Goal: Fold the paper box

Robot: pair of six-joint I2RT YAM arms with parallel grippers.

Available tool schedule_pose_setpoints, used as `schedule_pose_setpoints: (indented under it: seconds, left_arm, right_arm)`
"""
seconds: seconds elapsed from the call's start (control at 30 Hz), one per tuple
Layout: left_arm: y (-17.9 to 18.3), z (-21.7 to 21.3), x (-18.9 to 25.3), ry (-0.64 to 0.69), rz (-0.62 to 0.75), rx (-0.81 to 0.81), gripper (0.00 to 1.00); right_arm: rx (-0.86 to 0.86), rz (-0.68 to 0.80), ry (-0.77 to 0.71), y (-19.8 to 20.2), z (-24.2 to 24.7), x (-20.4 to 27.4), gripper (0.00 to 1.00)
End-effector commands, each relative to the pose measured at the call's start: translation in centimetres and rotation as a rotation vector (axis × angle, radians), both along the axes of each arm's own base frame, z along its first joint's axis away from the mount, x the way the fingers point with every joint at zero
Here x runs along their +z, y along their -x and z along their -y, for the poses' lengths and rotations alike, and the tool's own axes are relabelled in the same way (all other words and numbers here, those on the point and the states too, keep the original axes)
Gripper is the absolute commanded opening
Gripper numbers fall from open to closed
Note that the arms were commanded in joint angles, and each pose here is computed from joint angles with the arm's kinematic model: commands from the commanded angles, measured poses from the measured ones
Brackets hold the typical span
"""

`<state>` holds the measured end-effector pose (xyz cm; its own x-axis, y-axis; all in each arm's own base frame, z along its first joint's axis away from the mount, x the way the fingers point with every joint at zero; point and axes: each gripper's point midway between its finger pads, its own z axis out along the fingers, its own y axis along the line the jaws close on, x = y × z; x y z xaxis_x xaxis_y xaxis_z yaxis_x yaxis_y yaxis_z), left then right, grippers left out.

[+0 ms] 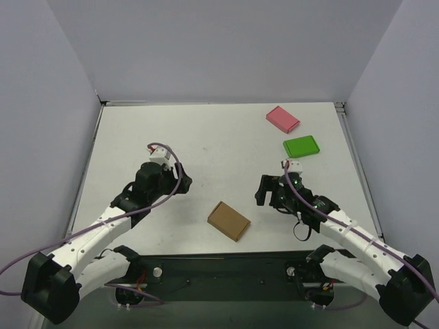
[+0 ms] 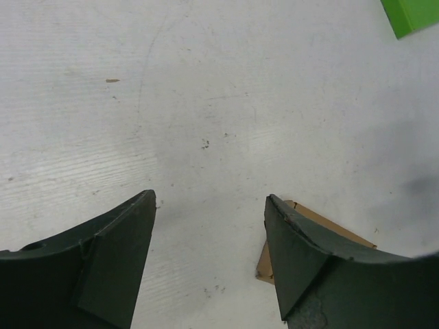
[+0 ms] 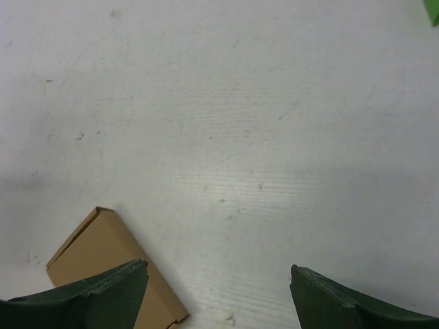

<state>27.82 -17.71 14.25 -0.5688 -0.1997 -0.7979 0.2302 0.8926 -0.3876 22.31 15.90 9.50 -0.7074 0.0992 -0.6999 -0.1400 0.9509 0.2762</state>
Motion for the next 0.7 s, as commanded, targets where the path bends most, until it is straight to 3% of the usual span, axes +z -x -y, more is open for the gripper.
schedule_pose_setpoints:
  seconds: [0.0,0.27,0.67]
  left_arm:
    - [-0.3,-1.5,3.6,-0.030,0.041,0.023,0.77]
    - [-0.4,-2.4,6.4,-0.020,0.073,0.082,0.82]
    - [-0.6,-2.6,7.0,-0.049,0.115,0.073,0.82]
  right_arm:
    - [-0.048,0.081,-0.004,-2.1,2.7,2.6,0.87]
    - [-0.187,0.182,-0.057,-2.5,7.4,5.6,0.88]
    - [-0.194,0.230,-0.068,-1.9,7.8,7.5,0.88]
